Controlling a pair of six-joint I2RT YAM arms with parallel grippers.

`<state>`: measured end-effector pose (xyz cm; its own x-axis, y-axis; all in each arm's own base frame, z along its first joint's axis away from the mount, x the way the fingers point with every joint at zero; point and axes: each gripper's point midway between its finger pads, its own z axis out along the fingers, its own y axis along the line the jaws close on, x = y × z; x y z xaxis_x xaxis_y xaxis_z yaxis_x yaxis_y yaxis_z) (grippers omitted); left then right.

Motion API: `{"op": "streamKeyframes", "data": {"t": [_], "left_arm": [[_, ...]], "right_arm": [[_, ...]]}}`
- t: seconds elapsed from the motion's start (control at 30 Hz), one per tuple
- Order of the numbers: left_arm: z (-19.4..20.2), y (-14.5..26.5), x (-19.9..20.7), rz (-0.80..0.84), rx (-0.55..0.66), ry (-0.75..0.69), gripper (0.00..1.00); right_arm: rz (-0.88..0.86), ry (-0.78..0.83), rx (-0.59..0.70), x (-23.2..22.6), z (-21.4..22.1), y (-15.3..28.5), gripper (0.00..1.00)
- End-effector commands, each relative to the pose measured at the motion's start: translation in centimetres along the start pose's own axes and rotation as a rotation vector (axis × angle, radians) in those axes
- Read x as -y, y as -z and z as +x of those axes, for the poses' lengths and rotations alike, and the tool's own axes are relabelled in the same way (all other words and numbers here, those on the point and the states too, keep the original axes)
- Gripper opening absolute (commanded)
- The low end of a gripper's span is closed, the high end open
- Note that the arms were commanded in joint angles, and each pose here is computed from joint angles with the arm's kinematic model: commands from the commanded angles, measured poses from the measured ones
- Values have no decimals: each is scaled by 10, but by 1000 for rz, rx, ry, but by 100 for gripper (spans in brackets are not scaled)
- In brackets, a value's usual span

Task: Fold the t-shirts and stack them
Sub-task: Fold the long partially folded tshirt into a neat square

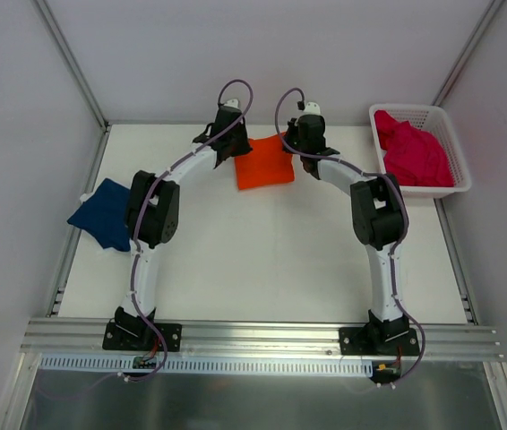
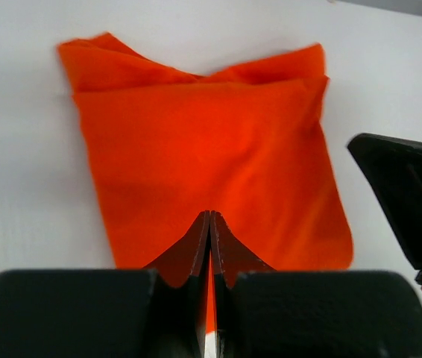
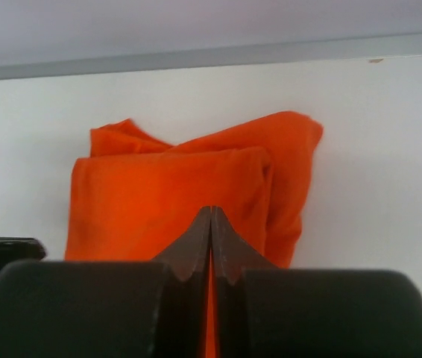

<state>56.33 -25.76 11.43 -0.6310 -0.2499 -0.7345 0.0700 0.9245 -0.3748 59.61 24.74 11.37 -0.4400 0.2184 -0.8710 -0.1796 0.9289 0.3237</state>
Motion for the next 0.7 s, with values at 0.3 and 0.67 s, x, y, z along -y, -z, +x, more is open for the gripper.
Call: {"op": "streamKeyframes", "data": {"t": [0.3, 0.67], "left_arm": [[47, 6, 43, 195, -148, 82, 0], [123, 13, 18, 129, -312, 130, 0]], "right_arm": [[-117, -40, -105, -31, 11, 28, 0], [-23, -18, -331, -36, 91, 73, 1]]}}
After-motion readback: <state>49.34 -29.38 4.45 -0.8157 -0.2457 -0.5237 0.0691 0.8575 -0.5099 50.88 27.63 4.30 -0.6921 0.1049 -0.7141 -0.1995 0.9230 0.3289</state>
